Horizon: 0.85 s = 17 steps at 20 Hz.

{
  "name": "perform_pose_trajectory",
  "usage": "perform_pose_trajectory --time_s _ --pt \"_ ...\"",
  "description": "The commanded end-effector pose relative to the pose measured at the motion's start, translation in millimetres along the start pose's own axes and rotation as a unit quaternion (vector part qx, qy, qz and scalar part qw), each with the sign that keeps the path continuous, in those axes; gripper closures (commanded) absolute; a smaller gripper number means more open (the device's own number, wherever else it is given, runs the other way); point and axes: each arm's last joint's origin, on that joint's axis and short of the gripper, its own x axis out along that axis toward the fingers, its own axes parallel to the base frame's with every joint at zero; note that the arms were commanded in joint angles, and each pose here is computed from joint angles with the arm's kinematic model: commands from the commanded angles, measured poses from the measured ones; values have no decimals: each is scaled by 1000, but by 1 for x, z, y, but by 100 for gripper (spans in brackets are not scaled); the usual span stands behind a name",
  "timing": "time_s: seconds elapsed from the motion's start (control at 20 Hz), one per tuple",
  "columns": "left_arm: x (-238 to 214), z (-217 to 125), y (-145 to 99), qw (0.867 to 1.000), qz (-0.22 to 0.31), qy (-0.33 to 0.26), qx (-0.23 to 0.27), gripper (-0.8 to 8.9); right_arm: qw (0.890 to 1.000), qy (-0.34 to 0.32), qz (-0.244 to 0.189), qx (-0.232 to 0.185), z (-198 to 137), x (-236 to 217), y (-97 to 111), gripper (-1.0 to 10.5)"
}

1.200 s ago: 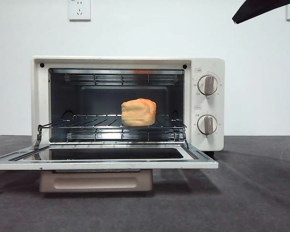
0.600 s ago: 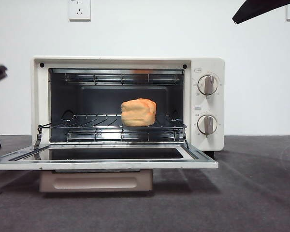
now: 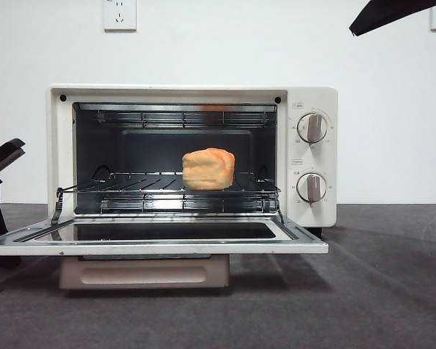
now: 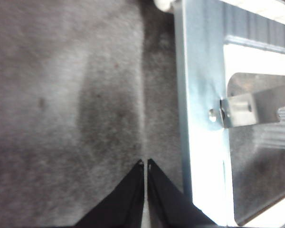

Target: The left arm flap open the oven, the right arm pick bread and place it into oven, the left arm flap close the oven

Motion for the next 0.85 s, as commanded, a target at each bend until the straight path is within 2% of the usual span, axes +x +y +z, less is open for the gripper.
perform_pose_trajectory --time_s 0.05,0.45,0.85 --pt "4 0 1 1000 -15 7 5 800 1000 -7 4 -6 3 -1 2 568" --pt "6 0 -1 997 -77 20 2 800 1000 -10 4 -5 4 -1 2 568" --pt "-1 10 2 989 -144 -13 -13 799 1000 -10 4 -5 4 -1 2 568"
